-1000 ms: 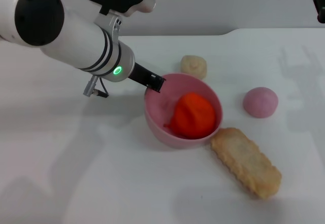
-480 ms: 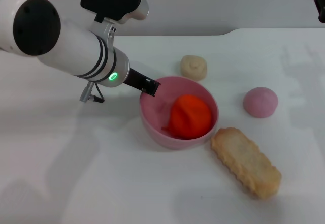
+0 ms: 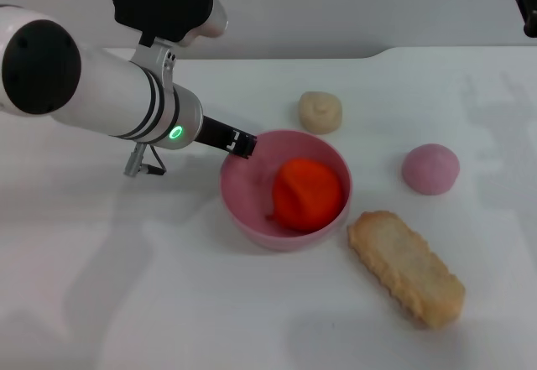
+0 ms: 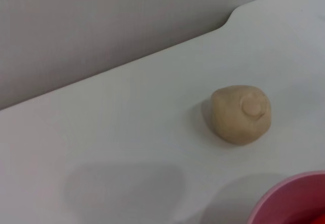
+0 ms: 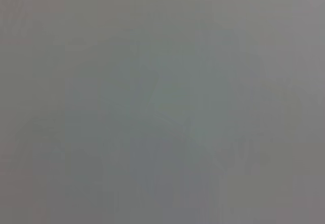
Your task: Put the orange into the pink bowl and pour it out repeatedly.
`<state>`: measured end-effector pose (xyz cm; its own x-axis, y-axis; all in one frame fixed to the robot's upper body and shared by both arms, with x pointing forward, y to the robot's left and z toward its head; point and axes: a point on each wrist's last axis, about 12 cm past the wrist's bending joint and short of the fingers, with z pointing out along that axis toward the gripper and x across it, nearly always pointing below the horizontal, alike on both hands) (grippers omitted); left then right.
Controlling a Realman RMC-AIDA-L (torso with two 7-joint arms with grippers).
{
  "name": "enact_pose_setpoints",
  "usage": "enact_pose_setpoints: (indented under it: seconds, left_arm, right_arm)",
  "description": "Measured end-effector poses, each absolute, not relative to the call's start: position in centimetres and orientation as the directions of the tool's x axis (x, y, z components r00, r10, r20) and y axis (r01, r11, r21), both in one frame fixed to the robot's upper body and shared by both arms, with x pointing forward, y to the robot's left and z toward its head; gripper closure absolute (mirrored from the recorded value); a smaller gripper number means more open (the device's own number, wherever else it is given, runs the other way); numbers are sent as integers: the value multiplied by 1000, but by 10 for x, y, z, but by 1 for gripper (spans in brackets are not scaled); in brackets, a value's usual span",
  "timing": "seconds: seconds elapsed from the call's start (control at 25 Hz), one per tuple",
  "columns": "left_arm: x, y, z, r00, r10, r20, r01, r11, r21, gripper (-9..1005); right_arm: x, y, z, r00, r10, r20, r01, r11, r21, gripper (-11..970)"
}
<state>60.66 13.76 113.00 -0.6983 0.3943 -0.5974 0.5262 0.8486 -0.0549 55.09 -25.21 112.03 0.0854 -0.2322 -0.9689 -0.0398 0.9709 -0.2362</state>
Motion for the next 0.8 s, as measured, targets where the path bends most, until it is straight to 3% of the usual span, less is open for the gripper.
enact_pose_setpoints:
  seconds: [0.16,0.44,0.52,0.64,0.72,0.8]
  left_arm:
    - [610,139,1132,-682,385,-622,521,852,-44,852]
    - [625,153,1157,-491,355,-795,480,872,93,524]
    - [625,153,1157,-491,355,-795,480,872,93,445]
    - [617,174,1178,-114,303,-946,392,889,237,318]
    - [617,174,1178,-114,303,-946,392,889,237,222]
    - [610,190,1174,38,232,-972,336,913,231,173]
  right_arm:
    - [551,-251,1121,89,-231,-969,-42,971,-236,330]
    - [551,-248,1123,88,-180,-980,-62,981,-186,325]
    - [551,-248,1124,92,-172,-981,-59,982,-178,264]
    - [550,-250,1121,104,-156,-982,-42,986,-161,172]
    - [549,-250,1118,96,-134,-986,-45,989,-139,140]
    - [549,-251,1115,86,-116,-990,-47,992,-120,138]
